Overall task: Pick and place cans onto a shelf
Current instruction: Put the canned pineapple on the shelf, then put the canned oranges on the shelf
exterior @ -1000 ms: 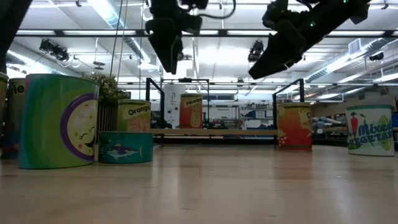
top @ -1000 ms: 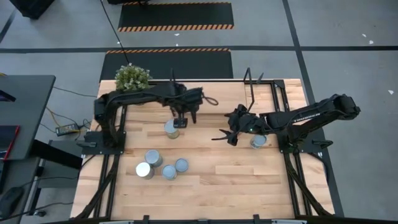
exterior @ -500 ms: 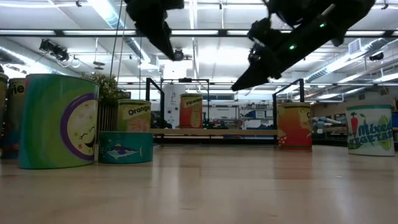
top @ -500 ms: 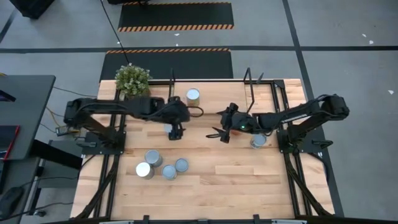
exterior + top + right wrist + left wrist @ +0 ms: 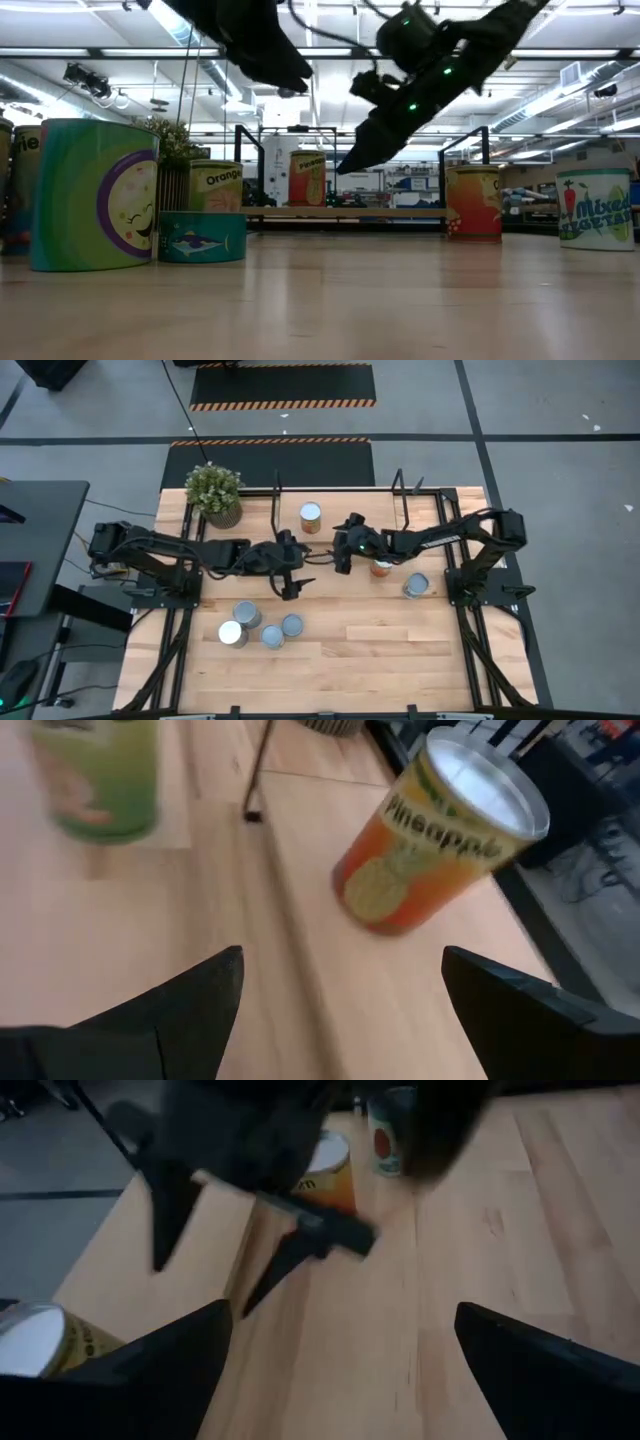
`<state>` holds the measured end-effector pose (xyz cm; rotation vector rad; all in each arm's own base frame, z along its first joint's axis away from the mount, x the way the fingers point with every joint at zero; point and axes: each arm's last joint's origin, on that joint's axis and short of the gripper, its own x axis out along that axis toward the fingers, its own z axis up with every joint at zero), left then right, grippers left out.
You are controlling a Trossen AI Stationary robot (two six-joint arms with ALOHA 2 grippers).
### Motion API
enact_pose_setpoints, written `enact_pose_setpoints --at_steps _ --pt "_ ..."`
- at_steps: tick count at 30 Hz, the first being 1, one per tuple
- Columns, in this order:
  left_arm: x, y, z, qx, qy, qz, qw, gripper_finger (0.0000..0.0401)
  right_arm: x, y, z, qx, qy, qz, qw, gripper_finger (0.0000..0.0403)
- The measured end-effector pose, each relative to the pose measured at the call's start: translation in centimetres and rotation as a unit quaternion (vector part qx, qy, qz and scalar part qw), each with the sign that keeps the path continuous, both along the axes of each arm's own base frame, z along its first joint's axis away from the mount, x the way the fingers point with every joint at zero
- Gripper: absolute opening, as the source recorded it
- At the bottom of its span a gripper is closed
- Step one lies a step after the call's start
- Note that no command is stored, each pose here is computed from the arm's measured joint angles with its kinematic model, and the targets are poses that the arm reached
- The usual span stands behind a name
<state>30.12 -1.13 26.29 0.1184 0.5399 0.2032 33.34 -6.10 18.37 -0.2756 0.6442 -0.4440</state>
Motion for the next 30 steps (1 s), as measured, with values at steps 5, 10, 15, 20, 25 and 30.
enact_pose_setpoints --at_steps 5,10,15,20,25,30 --pt "-0.7 -0.3 -1.6 -0.017 -0.015 0.005 1.0 0.0389 1.5 -1.5 -0.2 -0.031 0.017 0.003 0.999 0.032" --pt "-1.9 -0.6 -2.8 -0.018 -0.047 0.014 0.999 0.0389 2.7 -3.1 -0.1 -0.033 0.02 -0.008 0.999 0.0278" --pt "-3.5 -0.5 -3.7 -0.04 -0.071 0.031 0.996 0.0389 3.8 -4.6 0.0 -0.054 0.028 -0.034 0.998 0.0253" --pt "-4.6 -1.0 -4.9 -0.052 -0.078 0.039 0.995 0.0389 4.6 -5.7 -0.3 -0.073 0.034 -0.045 0.996 0.0247" --pt "-5.2 -1.6 -5.4 -0.041 -0.087 0.059 0.994 0.0389 5.5 -6.3 -0.5 -0.077 0.041 -0.048 0.995 0.0247" --pt "-5.5 -1.9 -5.8 -0.035 -0.088 0.061 0.994 0.0389 7.1 -6.7 -0.1 -0.081 0.024 -0.043 0.996 0.0247"
